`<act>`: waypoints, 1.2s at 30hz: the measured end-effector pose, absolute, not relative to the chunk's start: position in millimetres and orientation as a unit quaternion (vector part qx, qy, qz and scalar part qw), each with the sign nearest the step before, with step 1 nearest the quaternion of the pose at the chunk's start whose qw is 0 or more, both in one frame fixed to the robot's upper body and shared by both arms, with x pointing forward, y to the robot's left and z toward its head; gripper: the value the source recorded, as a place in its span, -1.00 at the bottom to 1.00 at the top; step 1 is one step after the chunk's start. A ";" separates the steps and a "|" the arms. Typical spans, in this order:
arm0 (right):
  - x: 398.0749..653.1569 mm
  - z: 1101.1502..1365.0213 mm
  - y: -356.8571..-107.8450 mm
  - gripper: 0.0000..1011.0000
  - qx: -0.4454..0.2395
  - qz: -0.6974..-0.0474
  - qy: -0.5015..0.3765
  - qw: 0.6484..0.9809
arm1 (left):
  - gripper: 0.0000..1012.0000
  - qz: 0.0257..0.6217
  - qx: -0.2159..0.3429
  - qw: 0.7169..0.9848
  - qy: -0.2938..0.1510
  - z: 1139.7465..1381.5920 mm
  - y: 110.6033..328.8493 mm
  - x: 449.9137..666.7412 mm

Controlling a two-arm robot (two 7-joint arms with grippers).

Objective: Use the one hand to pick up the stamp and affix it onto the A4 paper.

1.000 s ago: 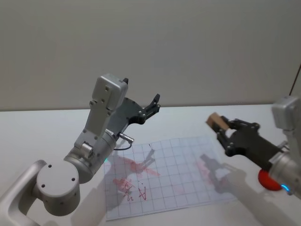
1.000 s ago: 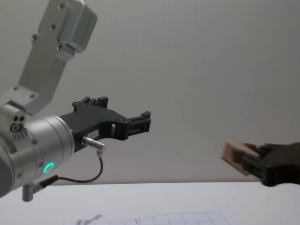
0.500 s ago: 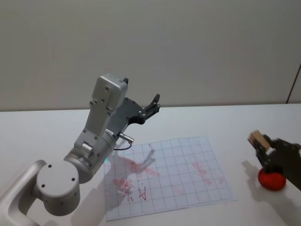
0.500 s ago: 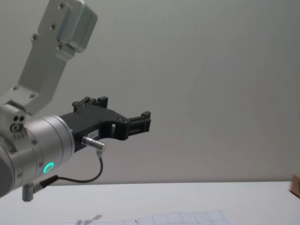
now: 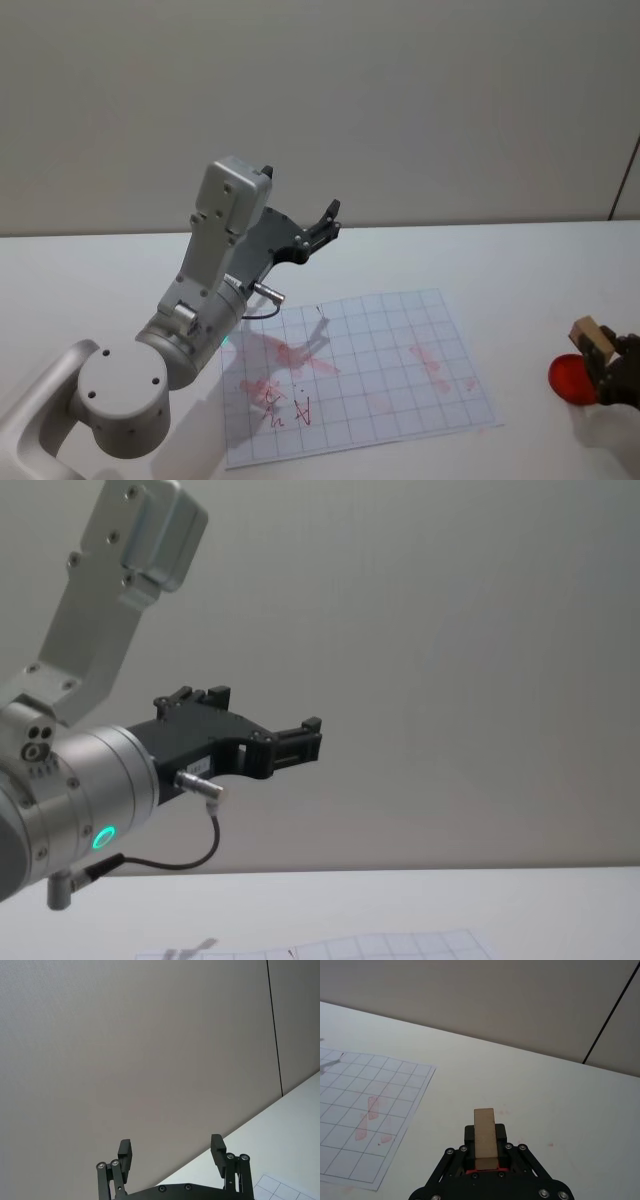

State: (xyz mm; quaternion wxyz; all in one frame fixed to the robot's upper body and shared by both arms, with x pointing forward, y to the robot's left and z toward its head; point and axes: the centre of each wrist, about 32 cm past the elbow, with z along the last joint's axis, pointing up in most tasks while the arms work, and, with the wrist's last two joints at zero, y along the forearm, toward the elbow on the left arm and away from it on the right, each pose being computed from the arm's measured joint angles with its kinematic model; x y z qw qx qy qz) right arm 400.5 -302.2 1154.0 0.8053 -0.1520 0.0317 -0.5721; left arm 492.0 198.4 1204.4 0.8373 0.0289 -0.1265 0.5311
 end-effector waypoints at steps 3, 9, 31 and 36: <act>399.9 1153.5 -302.6 -0.57 -0.156 -0.572 0.035 0.804 | 0.98 0.531 0.029 0.837 -0.126 1204.4 198.4 492.0; 400.0 1152.6 -302.7 -0.57 -0.165 -0.573 0.043 0.802 | 0.98 0.531 0.029 0.837 -0.126 1204.4 198.4 492.0; 406.6 1140.5 -297.6 -0.57 -0.198 -0.568 0.066 0.796 | 0.98 0.531 0.029 0.837 -0.126 1204.4 198.4 492.0; 408.1 1138.7 -296.5 -0.51 -0.200 -0.567 0.067 0.796 | 0.98 0.531 0.029 0.837 -0.126 1204.4 198.4 492.0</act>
